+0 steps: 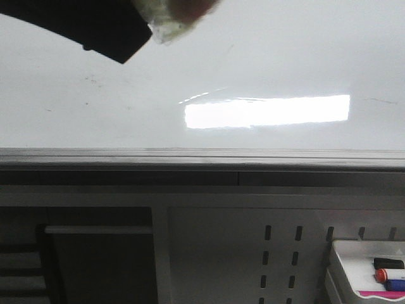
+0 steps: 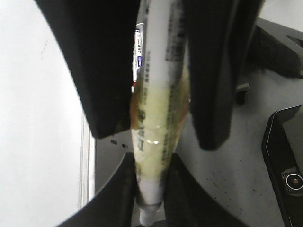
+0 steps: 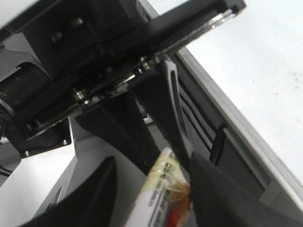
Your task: Write number 4 on whiteboard
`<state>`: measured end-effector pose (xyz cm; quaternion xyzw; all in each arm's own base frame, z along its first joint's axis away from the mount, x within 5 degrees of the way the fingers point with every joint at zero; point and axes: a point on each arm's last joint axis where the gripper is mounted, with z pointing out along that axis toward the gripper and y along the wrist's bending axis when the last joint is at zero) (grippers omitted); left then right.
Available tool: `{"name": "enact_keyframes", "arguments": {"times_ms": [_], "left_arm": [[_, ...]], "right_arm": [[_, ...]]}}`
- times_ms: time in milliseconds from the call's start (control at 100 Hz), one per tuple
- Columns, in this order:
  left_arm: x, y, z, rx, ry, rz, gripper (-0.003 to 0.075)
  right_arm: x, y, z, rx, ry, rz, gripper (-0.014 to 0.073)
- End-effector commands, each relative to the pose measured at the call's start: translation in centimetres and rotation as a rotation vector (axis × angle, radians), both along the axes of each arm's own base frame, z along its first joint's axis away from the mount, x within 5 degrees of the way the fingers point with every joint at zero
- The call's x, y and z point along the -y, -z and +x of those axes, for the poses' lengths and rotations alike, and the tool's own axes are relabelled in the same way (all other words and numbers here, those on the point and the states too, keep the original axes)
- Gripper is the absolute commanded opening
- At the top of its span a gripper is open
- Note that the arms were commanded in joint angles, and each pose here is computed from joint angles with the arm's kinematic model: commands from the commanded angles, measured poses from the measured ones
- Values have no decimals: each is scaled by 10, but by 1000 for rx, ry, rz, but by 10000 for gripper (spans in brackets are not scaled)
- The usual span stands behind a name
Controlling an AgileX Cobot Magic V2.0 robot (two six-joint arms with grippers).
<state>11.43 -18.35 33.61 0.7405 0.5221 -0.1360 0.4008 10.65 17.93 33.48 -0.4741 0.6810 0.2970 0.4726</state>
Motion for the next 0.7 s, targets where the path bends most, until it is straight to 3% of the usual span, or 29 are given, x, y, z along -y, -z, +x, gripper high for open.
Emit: {"name": "enact_keyframes", "arguments": {"times_ms": [0, 370, 690], "left_arm": [[1, -20, 0, 35, -29, -113, -20], [2, -20, 0, 28, -30, -118, -20], [2, -20, 0, 28, -30, -118, -20]], "right_arm": [[-1, -12, 2, 29, 21, 54, 400], [-2, -12, 3, 27, 23, 54, 386], [-2, -12, 3, 24, 19, 51, 62]]}}
